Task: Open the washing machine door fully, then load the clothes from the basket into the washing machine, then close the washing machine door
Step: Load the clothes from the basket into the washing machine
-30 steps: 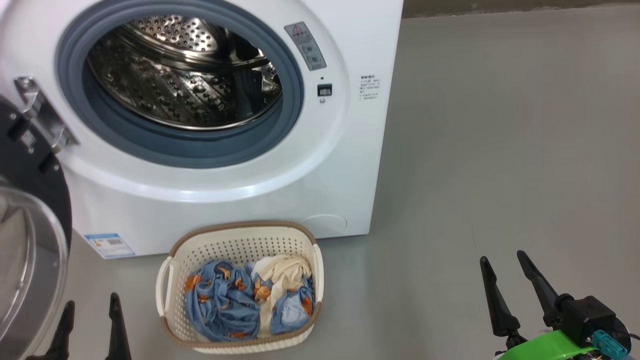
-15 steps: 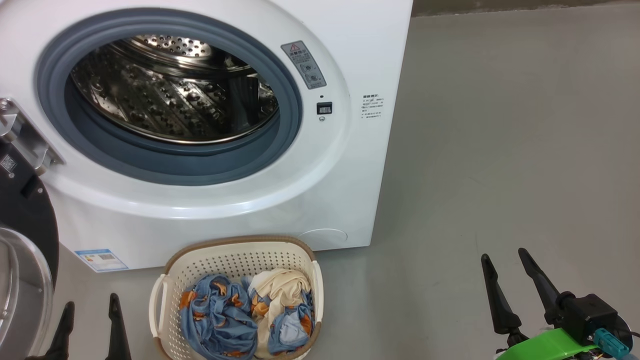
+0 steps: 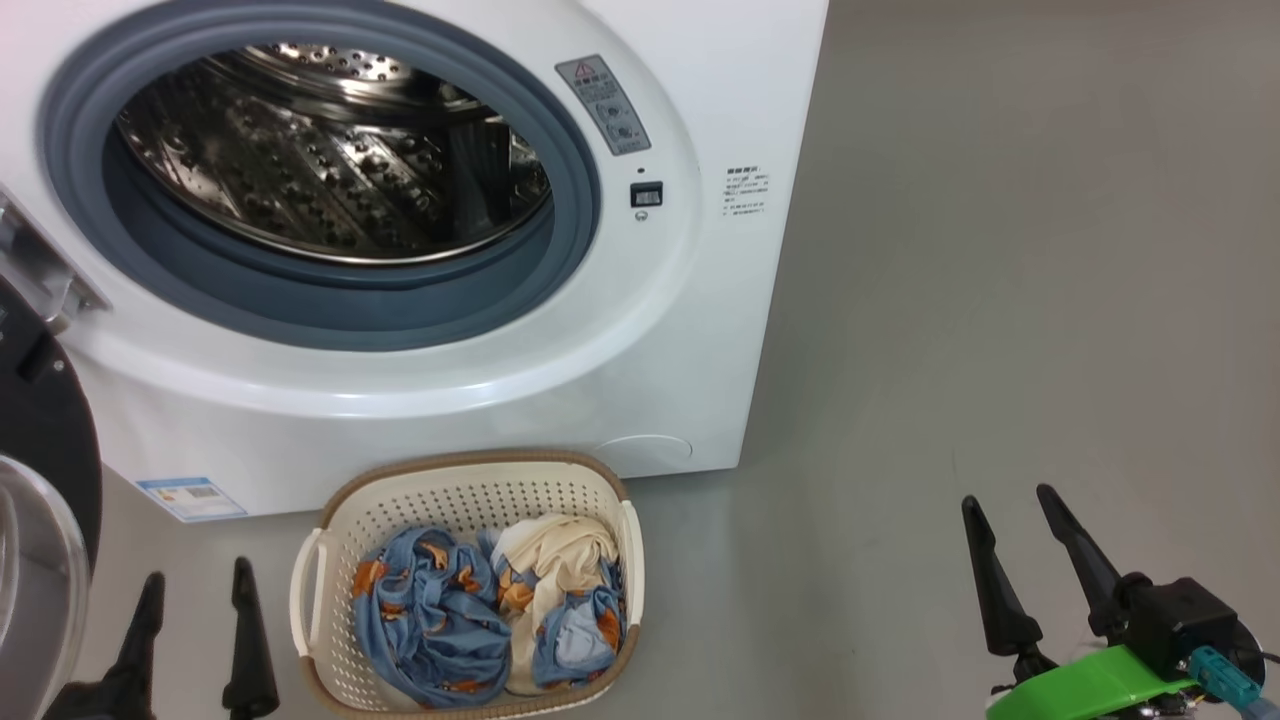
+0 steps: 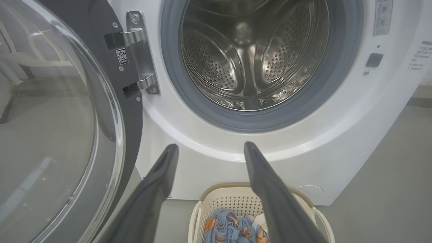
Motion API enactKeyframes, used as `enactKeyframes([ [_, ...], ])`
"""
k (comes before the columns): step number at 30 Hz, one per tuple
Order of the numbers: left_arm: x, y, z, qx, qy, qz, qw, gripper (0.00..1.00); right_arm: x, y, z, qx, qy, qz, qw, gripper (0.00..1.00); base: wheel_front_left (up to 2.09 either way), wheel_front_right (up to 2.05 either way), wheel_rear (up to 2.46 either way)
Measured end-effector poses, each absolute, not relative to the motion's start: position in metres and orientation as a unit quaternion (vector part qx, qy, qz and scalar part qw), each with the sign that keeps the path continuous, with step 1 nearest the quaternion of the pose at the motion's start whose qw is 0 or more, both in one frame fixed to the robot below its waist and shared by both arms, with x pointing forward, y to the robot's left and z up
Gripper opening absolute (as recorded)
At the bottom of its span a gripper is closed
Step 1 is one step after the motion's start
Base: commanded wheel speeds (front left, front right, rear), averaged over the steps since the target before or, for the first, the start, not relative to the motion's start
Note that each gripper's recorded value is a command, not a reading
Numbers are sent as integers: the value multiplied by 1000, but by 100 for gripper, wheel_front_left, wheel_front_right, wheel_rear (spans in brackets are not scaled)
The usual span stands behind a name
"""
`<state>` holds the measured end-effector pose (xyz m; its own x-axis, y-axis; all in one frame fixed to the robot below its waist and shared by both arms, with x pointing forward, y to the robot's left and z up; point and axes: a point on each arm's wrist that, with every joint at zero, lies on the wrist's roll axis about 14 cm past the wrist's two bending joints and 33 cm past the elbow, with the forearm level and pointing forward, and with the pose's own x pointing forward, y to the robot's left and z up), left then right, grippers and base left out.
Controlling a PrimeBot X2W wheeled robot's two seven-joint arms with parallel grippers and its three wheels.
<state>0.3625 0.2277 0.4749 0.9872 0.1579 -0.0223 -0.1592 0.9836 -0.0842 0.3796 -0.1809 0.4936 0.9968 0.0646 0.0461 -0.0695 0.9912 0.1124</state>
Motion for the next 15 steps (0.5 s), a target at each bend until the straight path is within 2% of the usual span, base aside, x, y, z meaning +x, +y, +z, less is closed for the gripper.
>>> enactKeyframes([
  [7, 385, 212, 464, -51, 21, 52, 997, 100, 392, -179, 487, 58, -13, 35, 998, 100, 0, 0, 0],
  [15, 431, 189, 448, -61, 32, 14, 998, 100, 417, -175, 468, 59, 6, 41, 997, 100, 0, 0, 0],
])
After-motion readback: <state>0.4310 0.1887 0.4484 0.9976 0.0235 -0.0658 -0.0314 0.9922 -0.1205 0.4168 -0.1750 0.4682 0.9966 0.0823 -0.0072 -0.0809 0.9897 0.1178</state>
